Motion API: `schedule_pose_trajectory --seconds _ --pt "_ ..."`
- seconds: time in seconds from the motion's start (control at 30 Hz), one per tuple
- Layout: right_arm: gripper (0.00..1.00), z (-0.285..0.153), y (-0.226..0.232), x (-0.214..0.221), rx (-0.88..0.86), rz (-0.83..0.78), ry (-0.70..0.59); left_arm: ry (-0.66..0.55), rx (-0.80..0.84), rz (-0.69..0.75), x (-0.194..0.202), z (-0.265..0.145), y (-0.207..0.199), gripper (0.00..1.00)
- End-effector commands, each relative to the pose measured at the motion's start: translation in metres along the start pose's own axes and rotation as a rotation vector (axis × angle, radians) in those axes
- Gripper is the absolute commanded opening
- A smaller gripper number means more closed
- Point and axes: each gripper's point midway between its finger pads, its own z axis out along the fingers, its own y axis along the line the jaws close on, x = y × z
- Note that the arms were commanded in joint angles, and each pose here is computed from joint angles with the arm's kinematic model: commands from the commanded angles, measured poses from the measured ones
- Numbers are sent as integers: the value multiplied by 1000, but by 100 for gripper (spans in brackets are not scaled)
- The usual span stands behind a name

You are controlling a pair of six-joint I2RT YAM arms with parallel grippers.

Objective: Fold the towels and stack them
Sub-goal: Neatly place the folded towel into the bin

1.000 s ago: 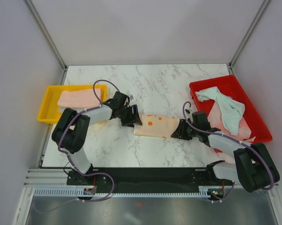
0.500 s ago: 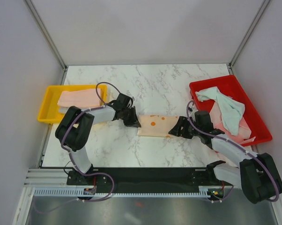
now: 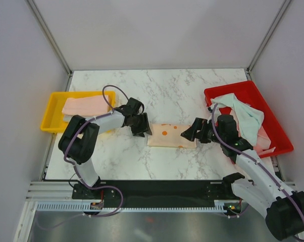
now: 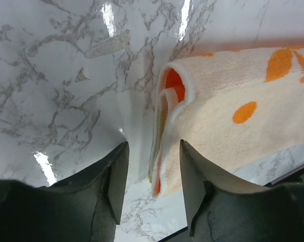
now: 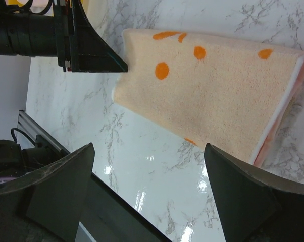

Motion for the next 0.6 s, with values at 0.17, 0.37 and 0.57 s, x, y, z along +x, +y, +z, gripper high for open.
schedule_pose_trajectory --seconds 0.17,0.37,0.57 --pt "95 18 -33 -2 136 16 -10 -33 -44 -19 2 10 -3 57" --pt "47 55 -50 21 92 72 74 -13 -43 -43 12 19 2 60" --pt "30 64 -80 49 162 106 126 9 -32 -68 18 24 3 61"
